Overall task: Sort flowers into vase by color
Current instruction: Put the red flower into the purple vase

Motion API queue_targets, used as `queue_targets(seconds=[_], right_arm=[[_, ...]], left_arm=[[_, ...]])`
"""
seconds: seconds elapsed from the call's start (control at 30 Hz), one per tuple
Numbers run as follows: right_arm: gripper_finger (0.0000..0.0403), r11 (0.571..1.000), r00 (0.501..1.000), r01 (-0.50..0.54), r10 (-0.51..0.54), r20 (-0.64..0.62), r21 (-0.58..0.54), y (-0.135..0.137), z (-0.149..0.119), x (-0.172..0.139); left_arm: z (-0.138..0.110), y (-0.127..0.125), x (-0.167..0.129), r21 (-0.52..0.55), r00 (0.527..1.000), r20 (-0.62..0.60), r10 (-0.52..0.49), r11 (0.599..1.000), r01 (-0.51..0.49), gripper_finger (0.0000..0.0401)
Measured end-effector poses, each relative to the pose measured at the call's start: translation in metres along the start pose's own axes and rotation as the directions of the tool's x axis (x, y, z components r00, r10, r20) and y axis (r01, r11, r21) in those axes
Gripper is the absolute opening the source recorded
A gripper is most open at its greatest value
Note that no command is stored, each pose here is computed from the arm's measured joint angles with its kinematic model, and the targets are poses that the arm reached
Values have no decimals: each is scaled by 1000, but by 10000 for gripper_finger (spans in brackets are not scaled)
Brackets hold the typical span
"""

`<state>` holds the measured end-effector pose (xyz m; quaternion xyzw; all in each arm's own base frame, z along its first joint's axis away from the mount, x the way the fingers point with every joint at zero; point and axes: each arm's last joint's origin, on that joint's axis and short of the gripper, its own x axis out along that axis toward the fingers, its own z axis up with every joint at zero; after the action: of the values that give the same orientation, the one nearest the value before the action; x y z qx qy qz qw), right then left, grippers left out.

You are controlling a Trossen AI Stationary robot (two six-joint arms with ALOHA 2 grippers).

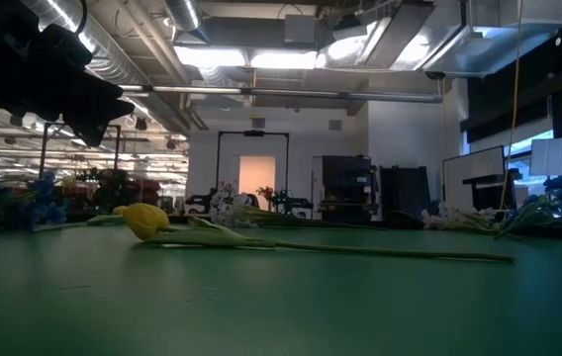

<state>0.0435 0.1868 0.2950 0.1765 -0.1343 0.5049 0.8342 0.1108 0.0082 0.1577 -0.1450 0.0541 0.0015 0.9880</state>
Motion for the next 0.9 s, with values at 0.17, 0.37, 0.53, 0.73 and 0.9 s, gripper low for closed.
queue_targets(seconds=[0.17,0.37,0.53,0.73,0.9], right_arm=[[12,1000,1000,15,-15,-4,-4,0,0,0],[12,1000,1000,3,-3,-16,30,0,-1,0],[12,999,1000,-3,3,-8,32,0,1,-2],[12,999,1000,-4,4,-3,34,-1,6,-5],[12,999,999,-1,3,-42,41,-1,1,-4]], left_arm=[[0,0,0,0,1000,0,0,1000,0,132],[0,0,0,0,1000,0,0,1000,0,132],[0,0,0,0,1000,0,0,1000,0,132],[0,0,0,0,1000,0,0,1000,0,132],[0,0,0,0,1000,0,0,1000,0,132]])
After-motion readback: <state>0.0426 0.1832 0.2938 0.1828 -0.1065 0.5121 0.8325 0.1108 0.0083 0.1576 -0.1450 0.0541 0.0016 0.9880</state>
